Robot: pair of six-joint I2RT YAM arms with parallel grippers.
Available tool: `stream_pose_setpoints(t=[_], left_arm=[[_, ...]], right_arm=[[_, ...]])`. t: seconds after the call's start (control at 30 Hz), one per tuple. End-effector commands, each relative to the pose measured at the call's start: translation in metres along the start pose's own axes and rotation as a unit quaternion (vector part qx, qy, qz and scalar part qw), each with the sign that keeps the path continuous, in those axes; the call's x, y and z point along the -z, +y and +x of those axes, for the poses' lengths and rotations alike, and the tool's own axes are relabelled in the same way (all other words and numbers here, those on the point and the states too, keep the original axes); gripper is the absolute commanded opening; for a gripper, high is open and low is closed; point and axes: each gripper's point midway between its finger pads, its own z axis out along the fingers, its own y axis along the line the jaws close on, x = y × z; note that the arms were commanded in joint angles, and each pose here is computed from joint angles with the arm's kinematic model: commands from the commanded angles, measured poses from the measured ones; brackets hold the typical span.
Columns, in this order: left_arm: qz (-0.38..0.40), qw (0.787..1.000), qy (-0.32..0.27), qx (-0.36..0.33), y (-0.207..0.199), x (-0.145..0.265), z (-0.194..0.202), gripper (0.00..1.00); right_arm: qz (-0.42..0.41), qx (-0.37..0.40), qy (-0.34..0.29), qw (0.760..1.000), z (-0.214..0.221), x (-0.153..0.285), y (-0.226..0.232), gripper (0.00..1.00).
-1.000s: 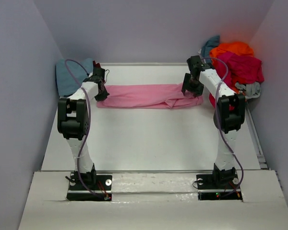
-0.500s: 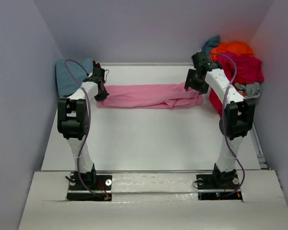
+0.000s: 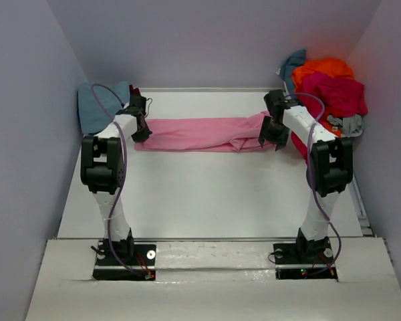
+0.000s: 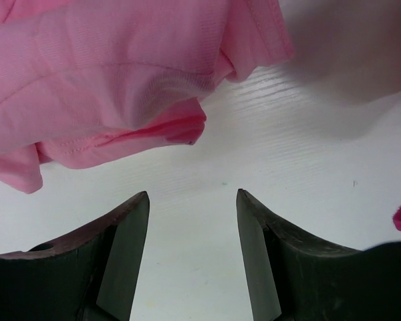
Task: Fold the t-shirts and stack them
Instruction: Fold the tshirt
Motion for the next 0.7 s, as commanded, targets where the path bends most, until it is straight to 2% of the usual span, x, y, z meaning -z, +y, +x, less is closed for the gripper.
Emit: stream_pose_setpoints(t=[0.0, 0.4, 0.67], left_arm=[[0.003, 1.0, -0.021, -0.005, -0.004, 0.009, -0.016, 0.06], [0.002, 1.0, -0.02, -0.007, -0.003, 0.01, -0.015, 0.06], [0.0, 1.0, -0.019, -0.008, -0.002, 0.01, -0.014, 0.06]], right_arm=[[-0.02, -0.01, -0.024, 0.999, -0.011, -0.002, 0.013, 0.6], [-0.009, -0.003, -0.02, 1.0, -0.023, -0.024, 0.021, 0.6], [-0.012, -0.005, -0.036, 0.999, -0.041, -0.021, 0.028, 0.6]])
